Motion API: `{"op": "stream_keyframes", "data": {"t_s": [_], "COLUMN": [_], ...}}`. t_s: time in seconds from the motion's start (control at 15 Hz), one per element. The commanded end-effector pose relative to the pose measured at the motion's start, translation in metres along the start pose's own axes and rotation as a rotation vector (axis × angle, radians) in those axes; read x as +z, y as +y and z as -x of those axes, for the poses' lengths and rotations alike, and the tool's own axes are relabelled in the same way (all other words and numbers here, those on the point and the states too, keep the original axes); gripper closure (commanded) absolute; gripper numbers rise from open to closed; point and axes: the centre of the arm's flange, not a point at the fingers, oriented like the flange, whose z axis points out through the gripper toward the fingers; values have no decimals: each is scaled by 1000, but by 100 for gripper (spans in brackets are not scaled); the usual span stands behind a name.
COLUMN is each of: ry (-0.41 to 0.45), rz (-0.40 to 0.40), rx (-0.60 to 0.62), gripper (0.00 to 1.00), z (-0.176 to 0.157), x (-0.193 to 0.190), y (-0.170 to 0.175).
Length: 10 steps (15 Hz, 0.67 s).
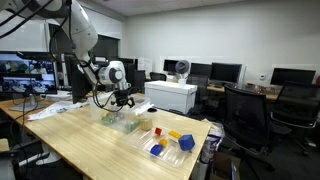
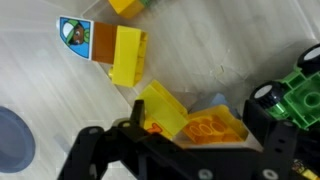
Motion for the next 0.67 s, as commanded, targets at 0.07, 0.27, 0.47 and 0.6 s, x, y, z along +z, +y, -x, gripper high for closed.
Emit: {"op": "stream_keyframes", "data": {"t_s": [0.07,0.27,0.47,0.6], "ry": [-23,-19,-9,1], "rz": [7,23,30,34], "rx": [-41,-37,-27,-17], "gripper": [27,52,66,76], "z": [-4,-4,-2,1], "x": [3,1,-4,-8], "y": [0,3,5,7]}}
